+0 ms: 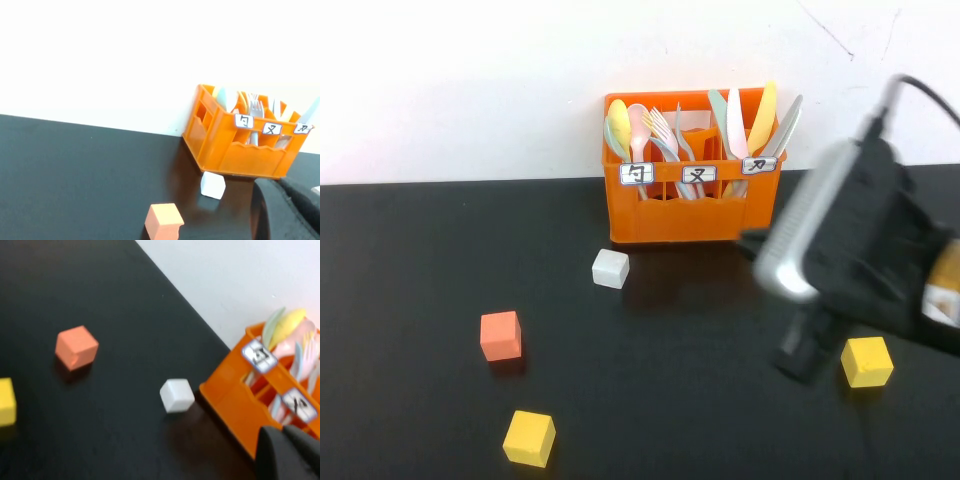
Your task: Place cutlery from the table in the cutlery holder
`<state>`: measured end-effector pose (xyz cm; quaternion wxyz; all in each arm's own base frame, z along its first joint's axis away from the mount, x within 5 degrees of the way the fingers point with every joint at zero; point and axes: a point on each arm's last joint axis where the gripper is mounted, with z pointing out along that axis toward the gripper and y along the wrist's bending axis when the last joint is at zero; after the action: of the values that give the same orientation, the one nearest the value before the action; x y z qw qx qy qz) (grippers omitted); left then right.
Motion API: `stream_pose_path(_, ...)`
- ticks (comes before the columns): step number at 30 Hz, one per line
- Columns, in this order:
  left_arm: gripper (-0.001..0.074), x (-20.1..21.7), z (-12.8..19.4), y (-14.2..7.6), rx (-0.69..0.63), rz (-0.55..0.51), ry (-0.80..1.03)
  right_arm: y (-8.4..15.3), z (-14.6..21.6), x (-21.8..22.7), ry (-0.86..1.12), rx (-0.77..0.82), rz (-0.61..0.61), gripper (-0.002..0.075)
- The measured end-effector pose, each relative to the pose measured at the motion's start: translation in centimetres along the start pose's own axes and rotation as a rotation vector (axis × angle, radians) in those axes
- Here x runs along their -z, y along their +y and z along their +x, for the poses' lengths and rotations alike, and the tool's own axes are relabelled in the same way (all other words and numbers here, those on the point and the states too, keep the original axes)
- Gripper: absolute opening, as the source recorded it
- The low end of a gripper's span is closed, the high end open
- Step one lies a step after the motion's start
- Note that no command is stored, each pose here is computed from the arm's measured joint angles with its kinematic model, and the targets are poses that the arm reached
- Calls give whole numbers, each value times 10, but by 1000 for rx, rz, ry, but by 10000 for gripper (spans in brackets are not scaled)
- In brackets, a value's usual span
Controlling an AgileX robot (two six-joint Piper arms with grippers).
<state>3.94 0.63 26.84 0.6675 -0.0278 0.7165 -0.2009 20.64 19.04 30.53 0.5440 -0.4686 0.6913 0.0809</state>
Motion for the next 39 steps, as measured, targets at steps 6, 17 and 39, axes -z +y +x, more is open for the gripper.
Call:
stream_pose_path(6,-1,-2,5,2,-28,-9,3,9,20,46,-14,0,8,-1)
stream_pose_path(17,-1,-4,9,3,-44,-16,10,31,66,124,1,-1,8,-1)
stream_pose_path(39,-1,-5,12,4,-43,-19,19,32,120,226,56,-167,247,-1)
